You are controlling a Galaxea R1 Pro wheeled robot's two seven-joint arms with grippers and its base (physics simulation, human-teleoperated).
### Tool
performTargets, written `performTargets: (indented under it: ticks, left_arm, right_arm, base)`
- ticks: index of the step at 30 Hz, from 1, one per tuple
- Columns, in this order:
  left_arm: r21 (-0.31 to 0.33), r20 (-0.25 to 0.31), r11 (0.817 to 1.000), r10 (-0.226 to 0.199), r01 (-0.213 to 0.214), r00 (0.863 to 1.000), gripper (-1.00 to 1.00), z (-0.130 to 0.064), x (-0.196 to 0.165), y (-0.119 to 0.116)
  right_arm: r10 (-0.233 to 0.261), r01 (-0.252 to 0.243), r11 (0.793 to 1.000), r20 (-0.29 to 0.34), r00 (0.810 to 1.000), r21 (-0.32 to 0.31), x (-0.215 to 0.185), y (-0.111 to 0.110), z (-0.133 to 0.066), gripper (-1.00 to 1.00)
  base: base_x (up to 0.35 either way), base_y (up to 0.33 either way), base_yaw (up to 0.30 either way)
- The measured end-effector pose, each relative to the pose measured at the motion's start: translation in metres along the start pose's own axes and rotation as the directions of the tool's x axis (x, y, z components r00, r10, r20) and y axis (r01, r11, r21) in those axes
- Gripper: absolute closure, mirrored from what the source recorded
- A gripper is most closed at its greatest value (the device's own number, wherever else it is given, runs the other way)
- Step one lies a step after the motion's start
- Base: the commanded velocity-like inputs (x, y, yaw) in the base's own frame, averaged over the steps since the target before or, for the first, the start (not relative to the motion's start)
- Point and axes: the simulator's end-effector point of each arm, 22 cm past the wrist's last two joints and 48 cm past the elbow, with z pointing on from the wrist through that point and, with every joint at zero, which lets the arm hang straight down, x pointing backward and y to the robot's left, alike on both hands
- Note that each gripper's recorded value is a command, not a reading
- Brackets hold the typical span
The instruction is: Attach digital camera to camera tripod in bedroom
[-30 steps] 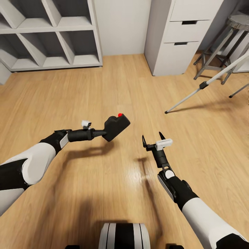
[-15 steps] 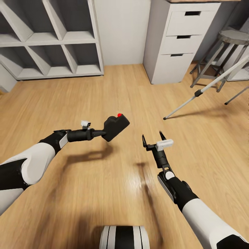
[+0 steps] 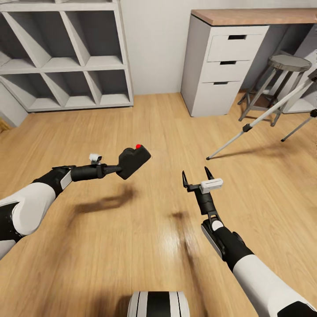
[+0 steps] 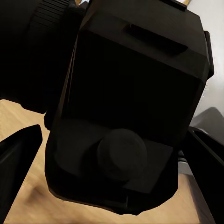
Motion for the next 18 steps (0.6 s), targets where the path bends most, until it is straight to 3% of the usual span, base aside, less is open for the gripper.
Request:
performTargets:
  ticks: [18]
  left_arm:
    - [-0.081, 0.03, 0.994, 0.071, -0.068, 0.997, 1.0, -0.057, -0.043, -0.022]
  right_arm:
    - [-0.051, 0.049, 0.998, 0.062, 0.997, 0.032, -0.049, -0.032, 0.01, -1.0]
  base:
    - [0.0, 0.0, 0.0]
